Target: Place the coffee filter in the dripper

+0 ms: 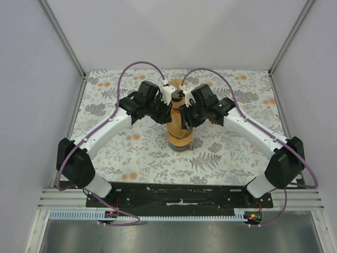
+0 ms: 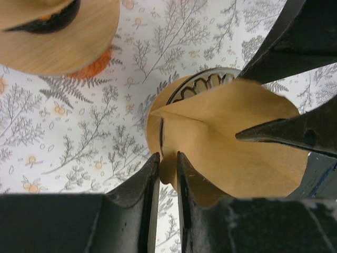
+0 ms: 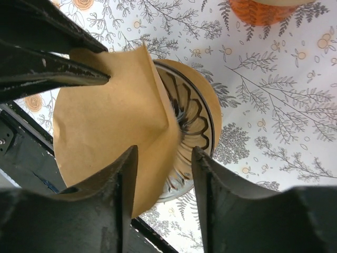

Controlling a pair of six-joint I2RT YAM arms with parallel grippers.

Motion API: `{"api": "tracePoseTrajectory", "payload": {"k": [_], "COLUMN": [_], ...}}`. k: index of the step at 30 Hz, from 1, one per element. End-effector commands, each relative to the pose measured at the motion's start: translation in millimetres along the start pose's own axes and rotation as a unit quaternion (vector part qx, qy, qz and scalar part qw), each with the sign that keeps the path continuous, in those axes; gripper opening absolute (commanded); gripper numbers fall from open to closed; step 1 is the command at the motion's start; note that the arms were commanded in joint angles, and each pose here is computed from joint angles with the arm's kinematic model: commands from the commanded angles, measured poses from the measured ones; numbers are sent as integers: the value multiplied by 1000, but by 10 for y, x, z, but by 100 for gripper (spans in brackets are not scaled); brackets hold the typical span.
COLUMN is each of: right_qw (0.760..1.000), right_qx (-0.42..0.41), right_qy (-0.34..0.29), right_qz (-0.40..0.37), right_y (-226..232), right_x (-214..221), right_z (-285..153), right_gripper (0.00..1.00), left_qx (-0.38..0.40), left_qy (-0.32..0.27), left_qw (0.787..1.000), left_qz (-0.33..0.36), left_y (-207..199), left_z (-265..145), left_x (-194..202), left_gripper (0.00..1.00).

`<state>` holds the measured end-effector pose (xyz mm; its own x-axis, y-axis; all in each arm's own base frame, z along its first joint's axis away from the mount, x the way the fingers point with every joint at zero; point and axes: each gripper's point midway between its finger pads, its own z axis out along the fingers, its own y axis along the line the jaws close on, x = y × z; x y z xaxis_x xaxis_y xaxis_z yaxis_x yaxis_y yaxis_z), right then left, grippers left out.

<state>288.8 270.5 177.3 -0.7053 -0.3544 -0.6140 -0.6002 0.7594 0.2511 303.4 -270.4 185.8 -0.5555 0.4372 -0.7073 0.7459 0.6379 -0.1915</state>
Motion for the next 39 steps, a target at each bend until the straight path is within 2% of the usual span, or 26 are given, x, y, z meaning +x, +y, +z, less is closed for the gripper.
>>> {"api": "tracePoseTrajectory", "payload": {"k": [1,7,11,14,16,19,25,32,39], "right_qw": [994,990,985,974,962,955,964,976,991], "right_qx": [-2,7,2,-44,-71,-91,-105,-81,-27], "right_qy": [-101,-123,-153,-201,-243,-261,-227,-193,-120], "right_qz": [-44,-61,-77,-94,-104,-103,-87,-64,-45], "right_y": [95,88,135,327,461,535,559,409,122], "right_x": [-463,-538,-609,-660,-708,-685,-614,-500,-172], "right_z": [-368,-518,-666,-785,-874,-861,-612,-319,132], "right_gripper": [54,58,55,41,28,13,0,0,0], "left_qx": [6,16,19,20,21,22,23,29,25], "left_qy": [20,20,25,26,27,26,23,11,2], "left_qw": [1000,1000,999,999,999,999,999,1000,1000], "left_qz": [5,3,1,1,-1,-2,-4,-2,-1], "left_y": [-13,-43,-47,-48,-48,-50,-58,-96,-94], "left_z": [-14,-6,18,24,36,40,33,-3,-48], "left_x": [134,134,166,175,175,169,139,55,-25], "left_gripper": [25,25,25,24,24,23,23,23,23]}}
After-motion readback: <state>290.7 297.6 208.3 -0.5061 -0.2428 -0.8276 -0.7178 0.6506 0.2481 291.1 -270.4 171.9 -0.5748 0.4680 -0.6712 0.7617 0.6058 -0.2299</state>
